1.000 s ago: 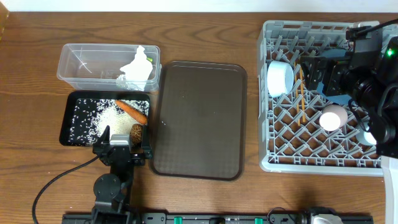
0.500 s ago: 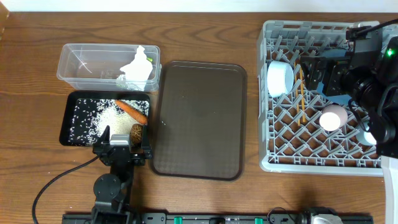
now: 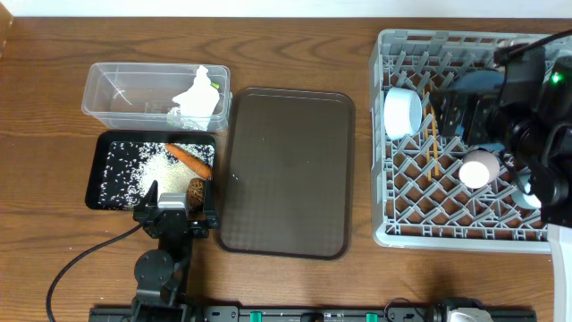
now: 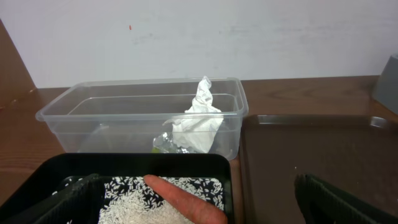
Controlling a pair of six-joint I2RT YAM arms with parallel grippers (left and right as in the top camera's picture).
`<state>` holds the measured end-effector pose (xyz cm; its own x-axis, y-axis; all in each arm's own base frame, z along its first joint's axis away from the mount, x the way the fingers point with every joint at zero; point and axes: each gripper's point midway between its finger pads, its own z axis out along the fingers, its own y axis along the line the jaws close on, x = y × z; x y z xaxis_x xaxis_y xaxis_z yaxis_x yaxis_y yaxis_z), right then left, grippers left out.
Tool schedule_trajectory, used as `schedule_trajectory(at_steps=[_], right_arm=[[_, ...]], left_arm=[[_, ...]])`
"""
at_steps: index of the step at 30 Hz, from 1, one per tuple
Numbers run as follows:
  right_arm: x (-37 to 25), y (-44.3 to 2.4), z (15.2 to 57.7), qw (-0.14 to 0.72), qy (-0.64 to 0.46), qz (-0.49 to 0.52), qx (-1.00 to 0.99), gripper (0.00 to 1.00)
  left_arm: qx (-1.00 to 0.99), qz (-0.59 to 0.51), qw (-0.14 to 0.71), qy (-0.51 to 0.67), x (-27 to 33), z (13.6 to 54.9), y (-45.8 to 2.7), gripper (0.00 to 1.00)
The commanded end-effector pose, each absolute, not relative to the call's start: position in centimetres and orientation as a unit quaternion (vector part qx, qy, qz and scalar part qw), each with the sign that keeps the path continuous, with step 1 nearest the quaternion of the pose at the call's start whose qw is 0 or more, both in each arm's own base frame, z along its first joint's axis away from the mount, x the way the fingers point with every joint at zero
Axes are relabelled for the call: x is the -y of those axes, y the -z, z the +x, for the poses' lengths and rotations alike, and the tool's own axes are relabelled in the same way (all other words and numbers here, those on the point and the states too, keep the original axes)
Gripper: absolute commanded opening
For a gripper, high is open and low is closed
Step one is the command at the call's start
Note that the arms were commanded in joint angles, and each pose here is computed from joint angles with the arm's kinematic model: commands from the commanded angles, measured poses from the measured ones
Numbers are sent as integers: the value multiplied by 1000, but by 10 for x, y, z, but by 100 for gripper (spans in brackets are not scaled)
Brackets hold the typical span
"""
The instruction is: Sort waste into correct bins and load items into the dishwasher rack
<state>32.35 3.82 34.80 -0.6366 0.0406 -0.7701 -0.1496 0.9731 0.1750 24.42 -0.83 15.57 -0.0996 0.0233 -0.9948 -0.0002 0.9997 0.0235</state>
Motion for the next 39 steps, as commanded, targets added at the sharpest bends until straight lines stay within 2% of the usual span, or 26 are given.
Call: schedule_trajectory(at_steps=[1, 5, 15, 18, 25, 32, 39], right_arm=[[-46, -339, 314, 398, -134, -25, -907, 99], [-49, -341, 305, 400, -128, -49, -906, 99], [-57, -346, 286, 482, -88, -148, -859, 99], [-57, -332, 279, 508, -86, -150, -844, 99], [-60, -263, 264, 553, -90, -160, -813, 99], [-68, -238, 243, 633, -98, -183, -746, 99], [-68, -216, 224, 672, -99, -178, -712, 99]], left_arm=[[-758, 6, 652, -11, 7, 244, -138, 98], [-758, 6, 652, -12, 7, 244, -138, 98], [-758, 6, 652, -12, 7, 244, -138, 98], [-758, 6, 652, -12, 7, 244, -138, 98], [-758, 6, 652, -12, 7, 244, -138, 98], [-758, 6, 652, -12, 7, 244, -138, 98], [-758, 6, 652, -12, 7, 244, -138, 98]])
